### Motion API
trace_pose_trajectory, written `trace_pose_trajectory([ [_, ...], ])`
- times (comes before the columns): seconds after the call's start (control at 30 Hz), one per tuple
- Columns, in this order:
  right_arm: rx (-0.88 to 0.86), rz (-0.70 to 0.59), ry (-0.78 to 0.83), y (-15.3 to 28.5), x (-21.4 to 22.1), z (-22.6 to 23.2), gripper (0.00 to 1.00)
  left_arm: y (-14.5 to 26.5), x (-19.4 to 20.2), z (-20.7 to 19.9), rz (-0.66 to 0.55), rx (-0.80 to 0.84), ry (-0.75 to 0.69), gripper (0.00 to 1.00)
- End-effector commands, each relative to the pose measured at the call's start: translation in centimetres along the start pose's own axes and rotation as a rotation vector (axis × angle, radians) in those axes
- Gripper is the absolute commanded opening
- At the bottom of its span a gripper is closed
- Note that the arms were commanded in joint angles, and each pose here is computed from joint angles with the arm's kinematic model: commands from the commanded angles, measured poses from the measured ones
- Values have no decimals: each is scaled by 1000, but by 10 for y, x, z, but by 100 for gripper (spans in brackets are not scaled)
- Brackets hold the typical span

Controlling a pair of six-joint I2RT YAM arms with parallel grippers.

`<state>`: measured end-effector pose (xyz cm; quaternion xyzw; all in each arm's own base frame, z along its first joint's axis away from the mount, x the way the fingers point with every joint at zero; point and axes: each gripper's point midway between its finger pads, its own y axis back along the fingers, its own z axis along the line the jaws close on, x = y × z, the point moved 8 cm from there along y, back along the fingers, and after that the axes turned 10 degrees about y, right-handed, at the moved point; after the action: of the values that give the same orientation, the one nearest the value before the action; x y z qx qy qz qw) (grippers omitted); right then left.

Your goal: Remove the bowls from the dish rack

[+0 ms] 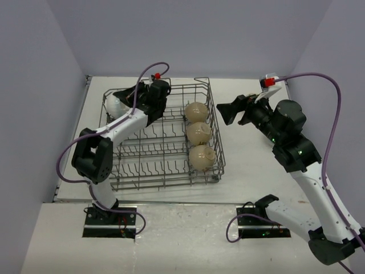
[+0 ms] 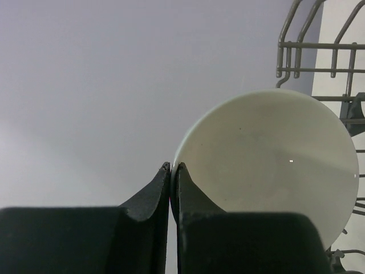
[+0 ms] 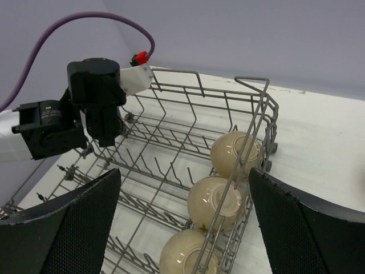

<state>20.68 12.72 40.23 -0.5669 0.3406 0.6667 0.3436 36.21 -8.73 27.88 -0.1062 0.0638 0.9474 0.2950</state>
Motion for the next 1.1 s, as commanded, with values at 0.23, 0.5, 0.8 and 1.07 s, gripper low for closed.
trace_pose_trajectory([
  [0.23, -43, -3, -12, -12, -1, 0, 92, 19, -1, 101, 95, -105, 329, 0],
  [0.5, -115, -4, -94, -9, -17, 7, 94, 47, 10, 134, 11, -62, 668, 0],
  [0.8, -124, 61, -145, -32, -47, 5, 95, 99, -1, 126, -57, 88, 956, 0],
  [1.07, -274, 130, -197, -65, -39, 13, 92, 137, -22, 148, -138, 226, 1049, 0],
])
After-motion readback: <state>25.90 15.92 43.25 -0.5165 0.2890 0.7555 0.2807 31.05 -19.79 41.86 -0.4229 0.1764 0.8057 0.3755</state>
